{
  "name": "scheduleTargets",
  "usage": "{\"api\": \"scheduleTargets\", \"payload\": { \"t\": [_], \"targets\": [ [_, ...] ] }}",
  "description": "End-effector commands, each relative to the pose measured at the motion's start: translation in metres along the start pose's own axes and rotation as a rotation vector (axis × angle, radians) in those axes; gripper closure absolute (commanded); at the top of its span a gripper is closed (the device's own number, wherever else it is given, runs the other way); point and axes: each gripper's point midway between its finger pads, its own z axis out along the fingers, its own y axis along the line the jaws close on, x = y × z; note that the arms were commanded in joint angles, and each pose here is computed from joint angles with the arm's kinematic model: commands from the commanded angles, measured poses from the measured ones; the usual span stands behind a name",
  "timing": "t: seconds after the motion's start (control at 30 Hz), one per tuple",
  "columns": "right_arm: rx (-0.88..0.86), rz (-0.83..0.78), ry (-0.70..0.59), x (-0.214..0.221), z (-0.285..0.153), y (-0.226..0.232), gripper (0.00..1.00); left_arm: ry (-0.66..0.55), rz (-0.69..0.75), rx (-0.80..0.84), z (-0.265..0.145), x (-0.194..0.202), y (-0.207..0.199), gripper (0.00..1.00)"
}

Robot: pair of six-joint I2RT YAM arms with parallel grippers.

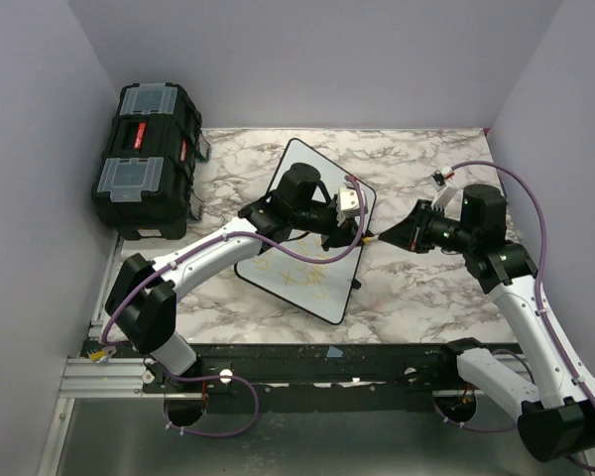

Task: Write a sentence on the whiteboard
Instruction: Insert the whiteboard marker without the cap into the pen cap.

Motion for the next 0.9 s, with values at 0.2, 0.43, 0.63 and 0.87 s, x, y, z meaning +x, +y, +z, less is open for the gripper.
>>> {"api": "scheduleTargets", "payload": {
  "t": [0.2,0.43,0.63,0.87],
  "targets": [
    [-0.137,-0.027,0.057,0.016,0.006,0.015,0.99,-0.156,0.116,0.239,0.01,-0.058,-0.047,1.0],
    [-0.179,-0.044,0.069,0.02,0.007,0.022,0.99,-0.135,0.104,0.312,0.017,-0.061,-0.06,1.0],
    [-0.205,-0.064,0.064,0.021,0.005,0.028,0.99,-0.161,0.085,0.338,0.021,-0.07,-0.063,1.0],
    [-0.172,-0.009,0.049,0.022,0.009,0.021,0.99,-0.214,0.099,0.281,0.025,-0.091,-0.056,1.0]
  ]
}}
